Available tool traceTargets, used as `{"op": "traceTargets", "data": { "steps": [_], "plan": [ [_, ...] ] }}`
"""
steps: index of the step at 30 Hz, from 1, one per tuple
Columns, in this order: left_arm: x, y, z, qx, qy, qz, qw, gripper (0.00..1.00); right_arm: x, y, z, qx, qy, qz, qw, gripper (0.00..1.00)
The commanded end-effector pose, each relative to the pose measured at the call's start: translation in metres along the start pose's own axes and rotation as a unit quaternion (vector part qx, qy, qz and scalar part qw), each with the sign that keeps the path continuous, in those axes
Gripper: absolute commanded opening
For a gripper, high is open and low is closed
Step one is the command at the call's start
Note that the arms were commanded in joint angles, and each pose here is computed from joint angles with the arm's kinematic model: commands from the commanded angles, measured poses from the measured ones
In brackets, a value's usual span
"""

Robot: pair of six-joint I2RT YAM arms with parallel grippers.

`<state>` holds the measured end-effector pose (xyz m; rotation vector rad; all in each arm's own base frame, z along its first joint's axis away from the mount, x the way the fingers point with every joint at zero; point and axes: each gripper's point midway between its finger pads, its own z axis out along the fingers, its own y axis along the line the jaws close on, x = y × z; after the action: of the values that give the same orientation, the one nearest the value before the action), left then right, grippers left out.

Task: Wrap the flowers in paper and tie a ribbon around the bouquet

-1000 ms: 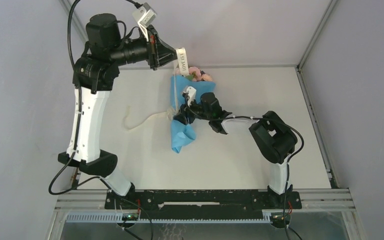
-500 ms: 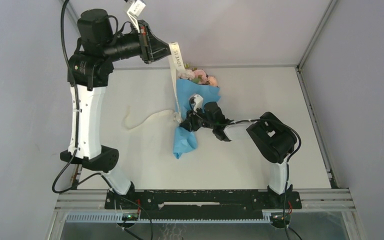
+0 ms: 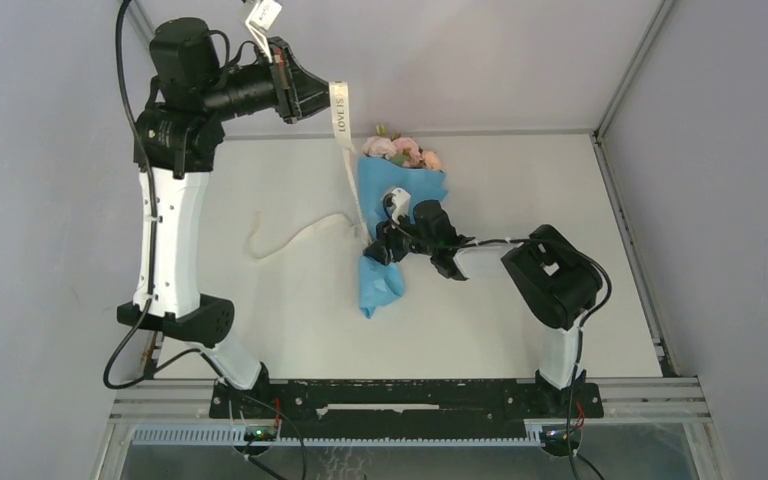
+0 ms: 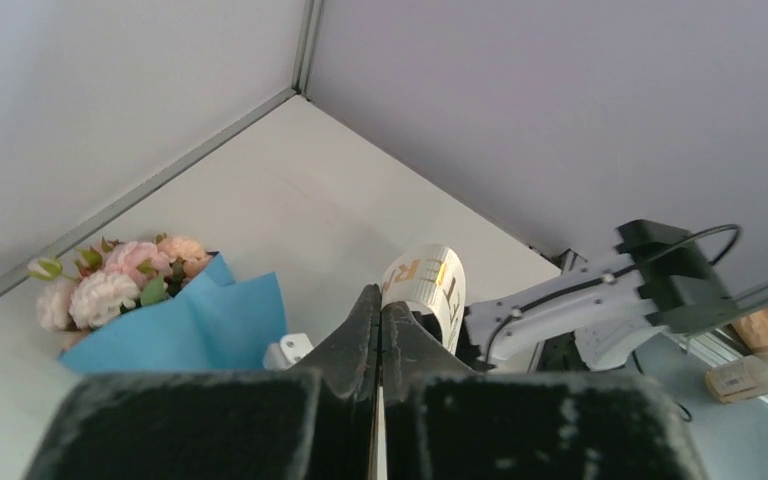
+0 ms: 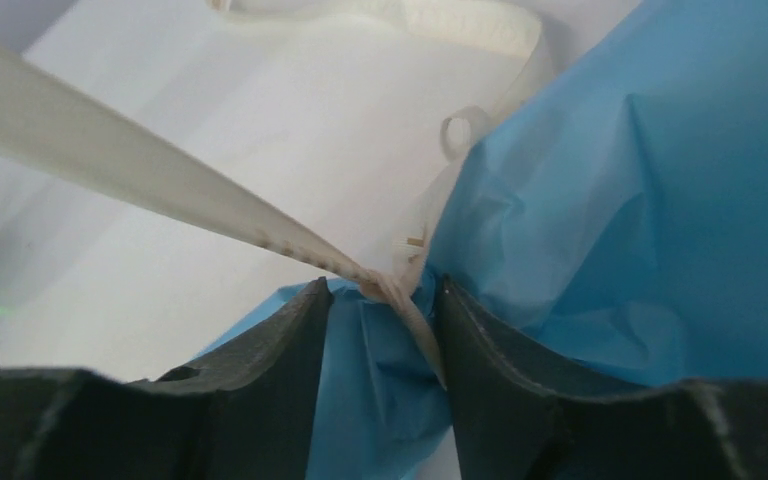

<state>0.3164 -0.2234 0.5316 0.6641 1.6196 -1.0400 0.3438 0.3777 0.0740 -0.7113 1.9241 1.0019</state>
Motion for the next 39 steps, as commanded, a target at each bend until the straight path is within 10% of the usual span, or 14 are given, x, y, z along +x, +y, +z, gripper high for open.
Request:
{"op": "traceTargets", "data": {
  "steps": [1,11,24,27,30,31,34,39],
  "plan": [
    [-0.002,-0.007,0.007,0.029,-0.021,0.068,0.997,0.0,-0.011,0.031,-0.038,-0.04,0.031,-0.071,0.996,0.57],
    [0.049,0.009,0.042,0.047,0.042,0.05,0.997,0.0,-0.136,0.076,-0.117,-0.085,-0.123,-0.161,0.976,0.84],
    [0.039,-0.006,0.048,0.066,0.033,0.051,0.996,0.0,-0.203,0.037,-0.074,-0.012,-0.187,-0.144,0.972,0.94],
    [0.041,-0.005,0.049,0.067,0.037,0.048,0.996,0.0,-0.203,0.033,-0.067,-0.023,-0.188,-0.132,0.973,0.76],
    [0.045,-0.002,0.049,0.065,0.043,0.047,0.996,0.0,-0.202,0.036,-0.066,-0.051,-0.179,-0.11,0.976,0.02],
    [0.051,0.004,0.049,0.058,0.051,0.048,0.996,0.08,-0.2,0.037,-0.068,-0.056,-0.173,-0.106,0.977,0.0],
    [0.088,0.048,0.043,0.017,0.109,0.091,0.99,0.94,-0.2,0.038,-0.079,-0.07,-0.171,-0.081,0.98,0.0],
    [0.215,0.15,0.011,0.017,0.28,0.272,0.92,1.0,-0.203,0.027,-0.099,-0.082,-0.184,-0.009,0.979,0.0]
  ]
}}
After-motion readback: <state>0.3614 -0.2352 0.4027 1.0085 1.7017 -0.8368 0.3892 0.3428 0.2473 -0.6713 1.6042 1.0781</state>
